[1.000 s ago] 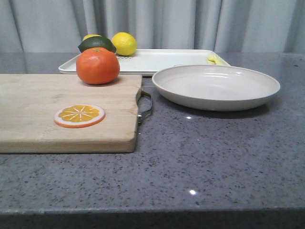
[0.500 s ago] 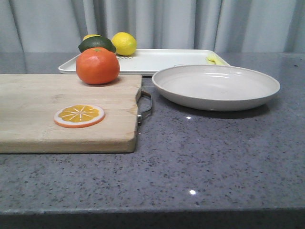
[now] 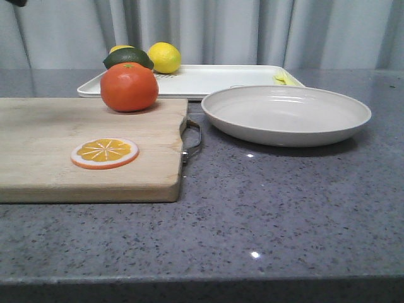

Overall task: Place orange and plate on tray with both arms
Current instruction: 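Lower the left gripper onto the tangerine on the cutting board and close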

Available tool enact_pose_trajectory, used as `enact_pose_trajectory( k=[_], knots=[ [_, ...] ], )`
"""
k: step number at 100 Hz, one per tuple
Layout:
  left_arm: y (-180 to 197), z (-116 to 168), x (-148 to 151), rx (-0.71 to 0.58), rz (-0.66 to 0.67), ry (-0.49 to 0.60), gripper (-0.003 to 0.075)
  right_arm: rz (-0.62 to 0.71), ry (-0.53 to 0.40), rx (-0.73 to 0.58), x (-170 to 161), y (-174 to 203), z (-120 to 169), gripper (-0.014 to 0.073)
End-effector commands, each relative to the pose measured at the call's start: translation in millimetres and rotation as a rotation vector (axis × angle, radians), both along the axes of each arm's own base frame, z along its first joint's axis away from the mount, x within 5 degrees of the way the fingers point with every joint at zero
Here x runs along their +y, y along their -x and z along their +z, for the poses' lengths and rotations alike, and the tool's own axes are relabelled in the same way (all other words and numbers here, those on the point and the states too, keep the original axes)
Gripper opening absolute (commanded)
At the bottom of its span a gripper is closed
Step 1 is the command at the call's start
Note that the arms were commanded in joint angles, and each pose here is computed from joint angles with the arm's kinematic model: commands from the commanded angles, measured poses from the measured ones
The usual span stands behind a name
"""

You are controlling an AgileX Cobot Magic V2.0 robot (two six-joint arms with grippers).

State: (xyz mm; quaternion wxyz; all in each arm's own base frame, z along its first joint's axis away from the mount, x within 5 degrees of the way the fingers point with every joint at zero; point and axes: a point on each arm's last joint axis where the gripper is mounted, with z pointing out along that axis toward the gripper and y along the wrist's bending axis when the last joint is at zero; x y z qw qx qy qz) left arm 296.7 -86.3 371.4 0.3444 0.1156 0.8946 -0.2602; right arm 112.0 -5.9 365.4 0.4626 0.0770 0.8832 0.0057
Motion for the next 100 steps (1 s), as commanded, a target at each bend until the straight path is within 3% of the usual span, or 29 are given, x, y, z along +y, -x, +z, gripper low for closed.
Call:
enact_pose_trajectory(
  k=[1, 16, 38, 53, 71, 100],
  knots=[
    [-11.6, 19.7, -20.5, -0.076, -0.054, 0.001, 0.0526, -0.009, 0.024, -0.09, -2.2, -3.1, 15.0, 0.0468],
    [-38.1, 17.6, -42.3, -0.048, -0.123, -0.065, 0.0526, -0.013, 0.04, -0.09, -3.2, -3.1, 15.1, 0.0468],
    [-66.8, 2.7, -63.9, 0.044, -0.203, -0.253, 0.0526, -0.015, 0.047, -0.09, -3.7, -3.0, 15.1, 0.0468],
    [-72.1, 1.8, -82.3, 0.041, -0.241, -0.257, 0.0526, -0.015, 0.047, -0.09, -3.7, -3.0, 15.1, 0.0468],
    [-71.5, -9.8, -93.8, 0.061, -0.244, -0.36, 0.0526, -0.015, 0.047, -0.09, -3.7, -3.0, 15.1, 0.0468],
    [-76.9, -18.1, -91.5, 0.077, -0.213, -0.411, 0.0526, -0.015, 0.047, -0.09, -3.7, -3.0, 15.1, 0.0468]
  ],
)
